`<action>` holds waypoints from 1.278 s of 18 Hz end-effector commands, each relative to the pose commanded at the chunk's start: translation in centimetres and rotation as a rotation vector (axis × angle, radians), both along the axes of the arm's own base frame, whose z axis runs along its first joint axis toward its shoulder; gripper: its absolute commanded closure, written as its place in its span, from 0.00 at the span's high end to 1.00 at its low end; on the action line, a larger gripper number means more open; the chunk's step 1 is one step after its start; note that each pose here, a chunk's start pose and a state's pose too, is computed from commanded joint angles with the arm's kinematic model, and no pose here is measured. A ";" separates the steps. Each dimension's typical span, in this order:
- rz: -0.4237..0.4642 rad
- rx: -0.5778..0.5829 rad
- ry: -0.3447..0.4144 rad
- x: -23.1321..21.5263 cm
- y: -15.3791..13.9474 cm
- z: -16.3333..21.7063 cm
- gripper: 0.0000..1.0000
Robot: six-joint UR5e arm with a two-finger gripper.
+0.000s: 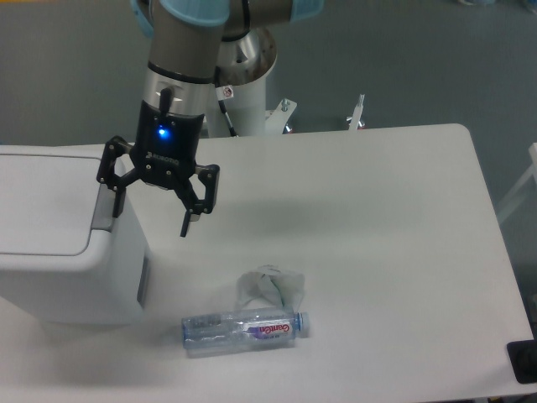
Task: Open the trash can
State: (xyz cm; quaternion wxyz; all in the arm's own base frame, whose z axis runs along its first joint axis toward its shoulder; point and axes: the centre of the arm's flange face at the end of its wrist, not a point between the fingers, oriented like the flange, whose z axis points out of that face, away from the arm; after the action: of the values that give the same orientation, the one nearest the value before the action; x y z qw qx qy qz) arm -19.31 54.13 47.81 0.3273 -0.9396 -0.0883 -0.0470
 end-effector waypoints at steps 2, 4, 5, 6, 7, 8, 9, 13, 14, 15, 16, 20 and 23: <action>-0.001 -0.005 -0.003 0.0 0.0 -0.3 1.00; 0.000 -0.014 -0.008 0.0 0.0 -0.8 1.00; 0.000 -0.018 -0.011 0.0 0.0 -1.1 1.00; 0.000 -0.018 -0.011 0.0 -0.1 -1.1 1.00; 0.001 -0.018 -0.012 0.0 -0.1 -1.1 1.00; 0.002 -0.017 -0.012 0.0 -0.1 -1.0 1.00; 0.006 -0.018 -0.016 0.0 -0.1 -1.1 1.00; 0.012 -0.018 -0.020 0.0 0.0 -1.1 1.00; 0.015 -0.015 -0.021 0.0 0.0 -0.9 1.00; 0.016 -0.012 -0.020 0.0 0.0 -0.7 1.00; 0.016 -0.008 -0.016 -0.1 0.1 -0.4 1.00; 0.042 0.009 0.005 -2.3 -0.4 0.5 1.00; 0.133 -0.009 0.007 -8.6 -2.5 -0.7 1.00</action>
State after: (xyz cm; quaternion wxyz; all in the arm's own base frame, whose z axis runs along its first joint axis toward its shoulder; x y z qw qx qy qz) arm -27.91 51.67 47.14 0.3258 -0.9333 -0.1494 -0.0214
